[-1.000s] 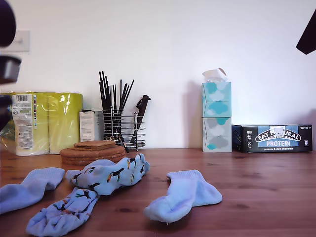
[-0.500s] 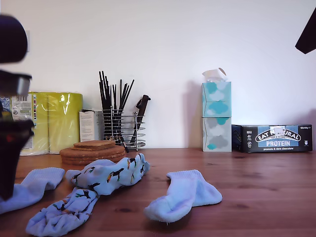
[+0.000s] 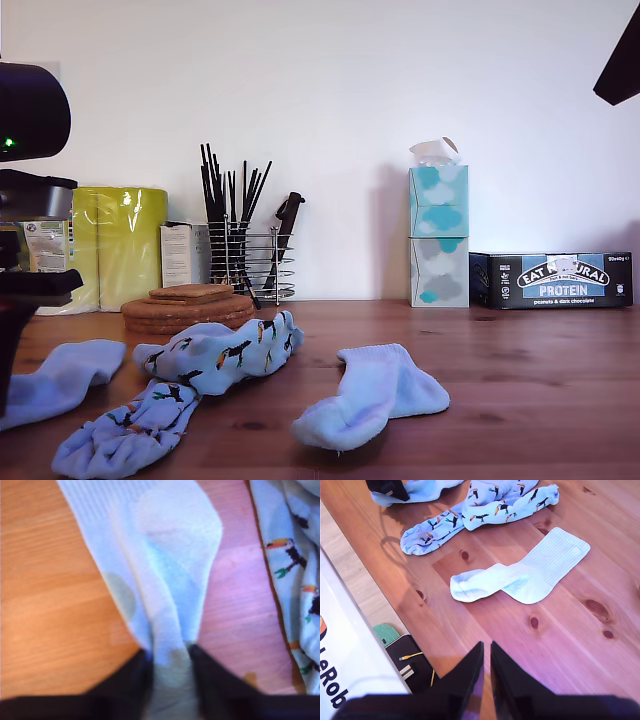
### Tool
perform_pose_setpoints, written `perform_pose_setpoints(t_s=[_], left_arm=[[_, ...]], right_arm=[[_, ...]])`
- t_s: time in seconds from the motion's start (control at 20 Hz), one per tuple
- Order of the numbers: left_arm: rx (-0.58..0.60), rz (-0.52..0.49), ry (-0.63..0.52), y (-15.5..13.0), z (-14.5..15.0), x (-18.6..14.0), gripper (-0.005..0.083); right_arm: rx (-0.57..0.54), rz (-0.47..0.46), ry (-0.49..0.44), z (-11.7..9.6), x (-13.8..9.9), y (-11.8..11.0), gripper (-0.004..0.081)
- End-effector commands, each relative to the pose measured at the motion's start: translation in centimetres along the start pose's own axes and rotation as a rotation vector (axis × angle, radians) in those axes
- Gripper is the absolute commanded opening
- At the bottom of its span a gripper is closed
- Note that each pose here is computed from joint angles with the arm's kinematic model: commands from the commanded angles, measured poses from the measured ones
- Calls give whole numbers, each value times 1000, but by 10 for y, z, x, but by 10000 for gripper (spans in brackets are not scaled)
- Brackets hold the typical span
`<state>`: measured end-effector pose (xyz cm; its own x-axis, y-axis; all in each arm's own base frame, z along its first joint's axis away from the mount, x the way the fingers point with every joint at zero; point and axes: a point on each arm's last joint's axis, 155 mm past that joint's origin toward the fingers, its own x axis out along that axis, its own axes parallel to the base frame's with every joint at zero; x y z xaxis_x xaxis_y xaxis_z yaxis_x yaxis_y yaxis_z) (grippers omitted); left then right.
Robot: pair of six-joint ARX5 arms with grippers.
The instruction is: Pair up the socks based on colour and pattern, by placing each sock on top of its pair
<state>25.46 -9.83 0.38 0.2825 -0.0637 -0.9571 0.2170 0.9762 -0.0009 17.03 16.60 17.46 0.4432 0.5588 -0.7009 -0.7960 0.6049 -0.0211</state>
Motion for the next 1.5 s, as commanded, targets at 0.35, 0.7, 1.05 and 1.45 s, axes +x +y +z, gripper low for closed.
perform_pose_setpoints(t_s=[0.35, 0.7, 1.05, 1.45], left_arm=[[4, -208, -357, -61, 105, -106, -24], [88, -402, -601, -129, 169, -165, -24], [132, -462, -498, -191, 170, -103, -24], [229, -517, -186, -243, 101, -44, -24]], right_arm=[[5, 6, 13, -3, -1, 2, -13], [7, 8, 21, -5, -1, 2, -13], [19, 13, 39, -12, -4, 5, -13], [17, 11, 36, -13, -6, 5, -13]])
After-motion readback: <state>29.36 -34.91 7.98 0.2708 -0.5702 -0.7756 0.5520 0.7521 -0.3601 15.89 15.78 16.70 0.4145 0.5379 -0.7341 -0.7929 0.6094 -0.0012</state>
